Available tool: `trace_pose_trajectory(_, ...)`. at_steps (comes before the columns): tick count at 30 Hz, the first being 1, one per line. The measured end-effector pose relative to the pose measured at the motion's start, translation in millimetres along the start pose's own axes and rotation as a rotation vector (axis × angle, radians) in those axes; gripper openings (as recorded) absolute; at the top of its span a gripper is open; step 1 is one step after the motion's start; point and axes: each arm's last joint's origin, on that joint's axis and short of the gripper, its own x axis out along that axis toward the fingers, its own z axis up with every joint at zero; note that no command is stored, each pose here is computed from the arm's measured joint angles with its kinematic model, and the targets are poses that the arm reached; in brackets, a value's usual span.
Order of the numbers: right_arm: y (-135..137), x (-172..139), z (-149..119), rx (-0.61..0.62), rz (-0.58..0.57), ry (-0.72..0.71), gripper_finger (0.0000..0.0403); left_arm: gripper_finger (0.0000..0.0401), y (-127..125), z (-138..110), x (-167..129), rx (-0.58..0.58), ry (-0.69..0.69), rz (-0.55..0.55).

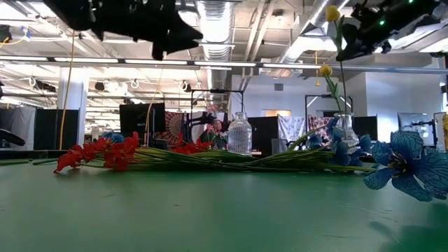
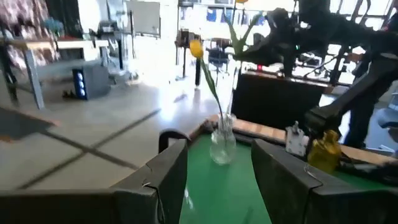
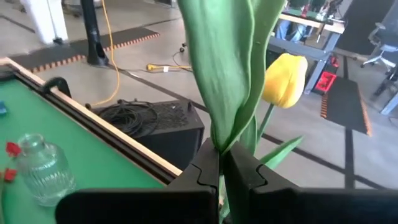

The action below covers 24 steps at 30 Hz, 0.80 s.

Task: Sort flowers into vase by color
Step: Put the right yellow flower into the right white transparent vase

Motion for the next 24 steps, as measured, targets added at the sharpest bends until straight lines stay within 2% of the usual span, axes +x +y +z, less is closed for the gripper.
trace_pose_trajectory(6,3,13,-18,0.043,-0.005,0.043,0.0034,0.0167,-1,-9,-4,-0.049,0.069,-0.064)
trace_pose_trajectory(12,6,24,-33,0.035,-0.003,0.112,0.0049,0.0167,-1,-14,-4,-0.054,0.113,-0.068)
trace_pose_trajectory(24,5,29,-37,0.06,-0.022,0.151,0.0084,0.0167,-5,-14,-4,-0.062,0.12,-0.097)
